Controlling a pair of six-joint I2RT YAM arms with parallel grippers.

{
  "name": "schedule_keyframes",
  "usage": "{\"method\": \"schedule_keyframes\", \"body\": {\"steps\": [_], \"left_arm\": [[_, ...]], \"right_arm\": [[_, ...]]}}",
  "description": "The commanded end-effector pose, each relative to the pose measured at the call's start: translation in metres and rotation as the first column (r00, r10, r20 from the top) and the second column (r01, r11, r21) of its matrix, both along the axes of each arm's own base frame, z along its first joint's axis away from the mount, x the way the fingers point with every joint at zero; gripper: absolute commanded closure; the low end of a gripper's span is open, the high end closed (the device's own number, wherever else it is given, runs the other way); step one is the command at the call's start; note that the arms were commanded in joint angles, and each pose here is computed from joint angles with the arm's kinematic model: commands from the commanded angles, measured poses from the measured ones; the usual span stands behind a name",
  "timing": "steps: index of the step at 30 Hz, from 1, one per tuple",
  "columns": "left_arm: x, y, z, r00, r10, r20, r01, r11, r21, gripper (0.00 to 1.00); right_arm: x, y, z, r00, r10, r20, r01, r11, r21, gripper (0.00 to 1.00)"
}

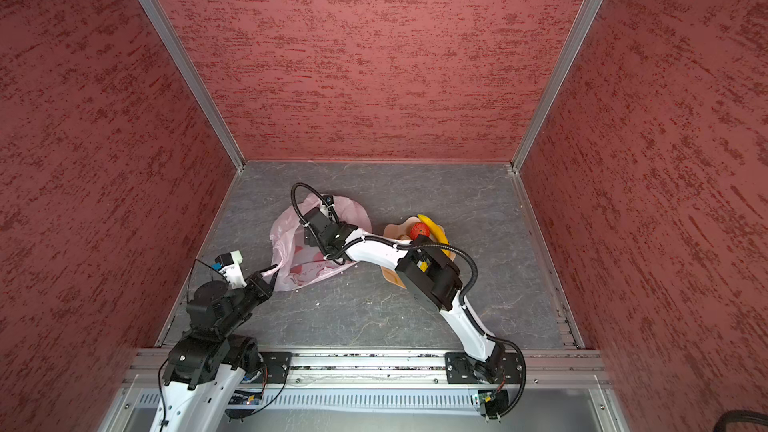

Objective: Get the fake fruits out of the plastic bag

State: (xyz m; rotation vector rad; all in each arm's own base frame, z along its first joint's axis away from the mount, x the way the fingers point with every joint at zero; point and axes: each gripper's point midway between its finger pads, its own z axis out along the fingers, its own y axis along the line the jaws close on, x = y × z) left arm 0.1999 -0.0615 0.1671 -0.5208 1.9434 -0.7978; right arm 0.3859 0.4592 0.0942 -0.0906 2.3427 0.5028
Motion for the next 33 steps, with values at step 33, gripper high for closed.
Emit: {"method": "schedule_keyframes", "body": {"steps": [33], "left_arm": [[0.001,-0.009,-0.019,0.999,-0.032,-0.033,0.029,0.997,-0.065,1.00]], "right_arm": [[0.009,0.014,-0.043,0.997,0.041,-0.066,-0.042,0.999,-0.013,0.24]]}}
